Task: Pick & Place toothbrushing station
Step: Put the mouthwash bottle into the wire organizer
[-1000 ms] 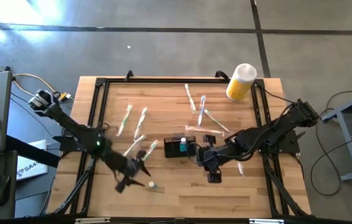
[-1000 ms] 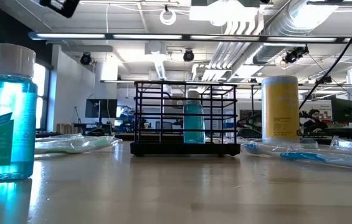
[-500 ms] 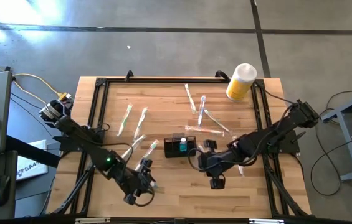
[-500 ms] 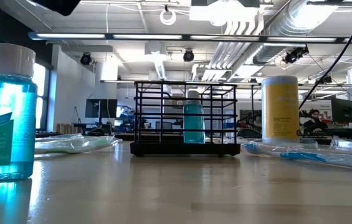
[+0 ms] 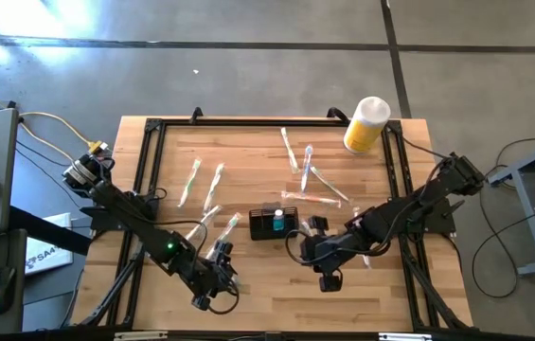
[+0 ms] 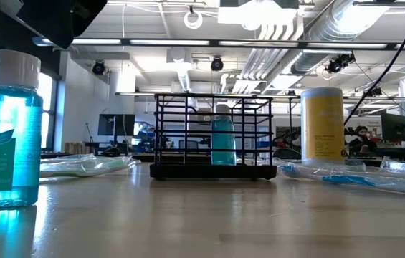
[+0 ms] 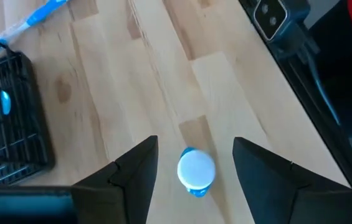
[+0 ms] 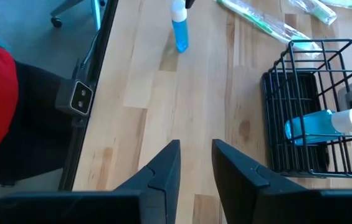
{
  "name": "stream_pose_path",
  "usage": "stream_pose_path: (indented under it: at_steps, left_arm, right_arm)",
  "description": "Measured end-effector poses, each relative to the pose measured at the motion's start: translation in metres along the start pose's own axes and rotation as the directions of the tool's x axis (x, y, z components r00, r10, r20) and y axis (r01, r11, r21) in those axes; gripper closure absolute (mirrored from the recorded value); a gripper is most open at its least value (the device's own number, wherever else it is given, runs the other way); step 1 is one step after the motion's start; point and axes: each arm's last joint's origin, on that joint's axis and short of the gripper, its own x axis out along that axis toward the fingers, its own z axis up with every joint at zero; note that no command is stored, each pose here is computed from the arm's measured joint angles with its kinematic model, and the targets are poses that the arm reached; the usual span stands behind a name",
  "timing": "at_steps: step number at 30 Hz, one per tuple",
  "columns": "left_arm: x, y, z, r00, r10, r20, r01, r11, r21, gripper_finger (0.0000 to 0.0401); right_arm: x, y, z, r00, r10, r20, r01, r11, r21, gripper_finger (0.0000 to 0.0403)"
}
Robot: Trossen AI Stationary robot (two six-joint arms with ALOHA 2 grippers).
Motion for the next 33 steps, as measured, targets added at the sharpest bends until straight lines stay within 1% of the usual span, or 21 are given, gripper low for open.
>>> stream_pose_path:
  at_steps: [11, 18, 33]
  left_arm:
    - [0.0014, 0.0003, -0.0022, 1.000, 0.009, -0.019, -0.009, 1.000, 0.005, 0.0199]
    - [0.0014, 0.0003, -0.0023, 1.000, 0.010, -0.020, -0.010, 1.000, -0.009, 0.0199]
    - [0.0013, 0.0008, -0.0038, 0.999, 0.016, -0.035, -0.017, 0.999, -0.042, 0.0199]
  right_arm:
    - [0.0070, 0.0001, -0.0007, 1.000, -0.006, -0.017, 0.006, 1.000, -0.002, 0.0320]
    - [0.0070, 0.0001, -0.0007, 1.000, -0.008, -0.016, 0.008, 1.000, -0.021, 0.0320]
    - [0.0071, 0.0000, -0.0006, 1.000, -0.008, -0.016, 0.008, 1.000, -0.023, 0.0320]
